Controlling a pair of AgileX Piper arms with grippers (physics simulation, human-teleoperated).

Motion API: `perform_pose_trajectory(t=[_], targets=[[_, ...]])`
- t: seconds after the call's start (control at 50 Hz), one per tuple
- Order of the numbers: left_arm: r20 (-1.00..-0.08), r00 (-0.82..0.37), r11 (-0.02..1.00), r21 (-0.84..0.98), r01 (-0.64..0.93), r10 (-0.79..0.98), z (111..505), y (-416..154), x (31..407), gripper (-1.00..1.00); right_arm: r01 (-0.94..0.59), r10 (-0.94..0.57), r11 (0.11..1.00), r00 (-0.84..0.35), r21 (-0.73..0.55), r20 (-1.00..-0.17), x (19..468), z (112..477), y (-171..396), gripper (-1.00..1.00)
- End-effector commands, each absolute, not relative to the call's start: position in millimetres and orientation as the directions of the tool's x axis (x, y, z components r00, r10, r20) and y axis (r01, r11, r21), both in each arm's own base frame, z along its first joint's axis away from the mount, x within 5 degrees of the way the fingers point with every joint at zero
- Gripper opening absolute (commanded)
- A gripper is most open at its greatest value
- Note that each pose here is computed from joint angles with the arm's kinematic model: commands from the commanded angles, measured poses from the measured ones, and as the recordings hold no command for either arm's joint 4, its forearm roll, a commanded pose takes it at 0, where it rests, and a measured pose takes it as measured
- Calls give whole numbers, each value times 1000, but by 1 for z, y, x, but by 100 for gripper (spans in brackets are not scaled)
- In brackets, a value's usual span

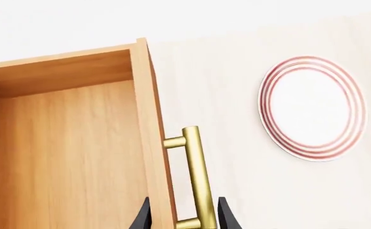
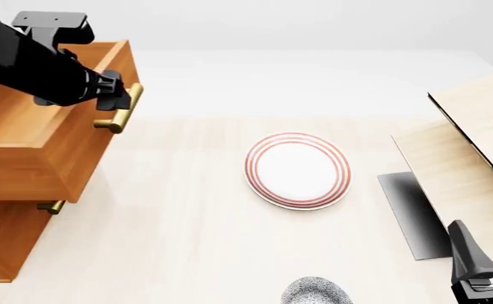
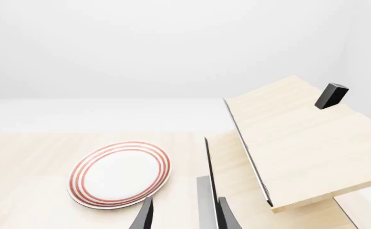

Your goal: Open the top drawer of the cabinet and put the bowl in it.

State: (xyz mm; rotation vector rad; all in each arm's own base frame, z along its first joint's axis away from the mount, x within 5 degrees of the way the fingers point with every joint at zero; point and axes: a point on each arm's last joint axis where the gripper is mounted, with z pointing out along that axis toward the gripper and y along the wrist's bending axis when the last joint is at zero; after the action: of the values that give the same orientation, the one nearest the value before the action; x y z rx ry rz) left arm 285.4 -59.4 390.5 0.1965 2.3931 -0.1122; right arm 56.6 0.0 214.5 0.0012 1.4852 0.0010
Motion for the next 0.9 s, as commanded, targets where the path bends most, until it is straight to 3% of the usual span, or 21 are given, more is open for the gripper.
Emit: perform_pose_trajectory(t=[0.02,0.9], targets=[[-676,-725,978,-28,206,133,392,-69,286,100,0,1,1000,86,1,-996,57,215,0,100],[-669,-699,935,-17,353,252,391,-114,285,100,0,1,1000,86,1,-996,57,215,0,100]])
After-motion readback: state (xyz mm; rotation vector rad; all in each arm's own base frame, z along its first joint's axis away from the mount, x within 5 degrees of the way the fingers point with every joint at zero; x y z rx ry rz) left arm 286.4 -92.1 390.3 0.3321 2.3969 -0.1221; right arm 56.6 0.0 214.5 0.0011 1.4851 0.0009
